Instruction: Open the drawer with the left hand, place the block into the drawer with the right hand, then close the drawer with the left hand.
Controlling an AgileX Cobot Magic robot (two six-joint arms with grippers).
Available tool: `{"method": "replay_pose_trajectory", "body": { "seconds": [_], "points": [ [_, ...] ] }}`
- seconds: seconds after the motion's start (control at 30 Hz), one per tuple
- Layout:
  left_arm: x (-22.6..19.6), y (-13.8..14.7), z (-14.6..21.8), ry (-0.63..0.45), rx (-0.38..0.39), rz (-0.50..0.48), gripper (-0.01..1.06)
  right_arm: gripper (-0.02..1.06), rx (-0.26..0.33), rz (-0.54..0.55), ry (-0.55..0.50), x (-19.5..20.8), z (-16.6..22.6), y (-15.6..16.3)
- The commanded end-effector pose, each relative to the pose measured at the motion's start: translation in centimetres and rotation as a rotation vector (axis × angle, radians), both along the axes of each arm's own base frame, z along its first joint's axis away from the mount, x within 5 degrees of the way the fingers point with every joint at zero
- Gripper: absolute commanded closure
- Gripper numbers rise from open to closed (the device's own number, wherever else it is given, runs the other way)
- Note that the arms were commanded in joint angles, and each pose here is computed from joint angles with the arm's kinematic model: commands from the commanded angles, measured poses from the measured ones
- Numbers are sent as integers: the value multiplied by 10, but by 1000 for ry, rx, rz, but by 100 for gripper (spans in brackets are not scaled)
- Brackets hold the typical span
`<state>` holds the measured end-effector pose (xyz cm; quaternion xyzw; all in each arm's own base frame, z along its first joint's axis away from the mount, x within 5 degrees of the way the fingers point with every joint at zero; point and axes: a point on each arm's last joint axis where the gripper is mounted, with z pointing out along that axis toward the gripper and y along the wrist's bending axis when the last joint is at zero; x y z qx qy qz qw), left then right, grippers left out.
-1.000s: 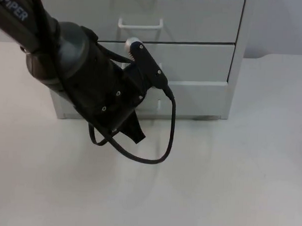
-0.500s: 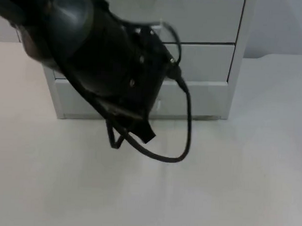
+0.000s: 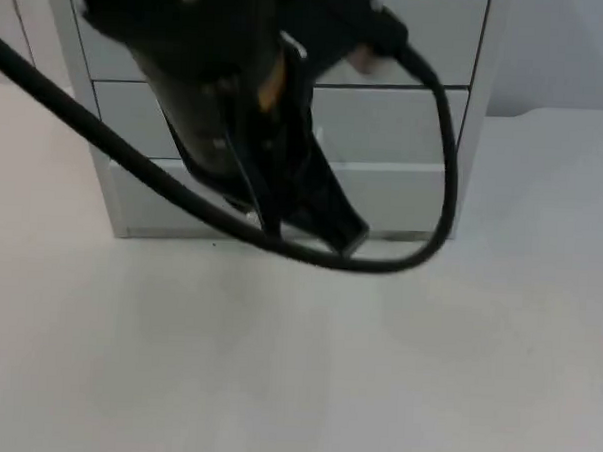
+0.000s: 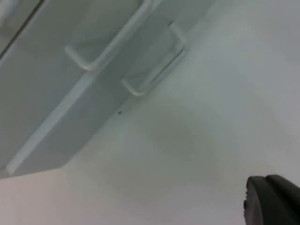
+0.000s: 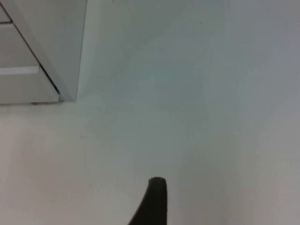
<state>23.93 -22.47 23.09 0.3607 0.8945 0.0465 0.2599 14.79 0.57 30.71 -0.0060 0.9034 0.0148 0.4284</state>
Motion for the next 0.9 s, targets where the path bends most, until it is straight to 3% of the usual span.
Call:
{"method": "replay_pose_trajectory", "body": {
  "seconds": [0.0, 0.2, 0.3, 0.47, 0.87],
  "points": [
    [-4, 4, 15, 21, -76, -17, 105, 29, -15, 4, -17, 0, 1, -1],
    [-10, 28, 52, 58, -255, -44, 105, 29, -15, 4, -15, -1, 1, -1],
    [-9, 40, 65, 23, -292, -24, 105, 29, -15, 4, -15, -1, 1, -1],
    [-6, 84, 93, -70, -346, 96, 105, 29, -15, 4, -15, -1, 1, -1],
    [-32, 173, 103, -205, -419, 393, 105, 29, -8, 3, -18, 0, 1, 0]
  ]
}}
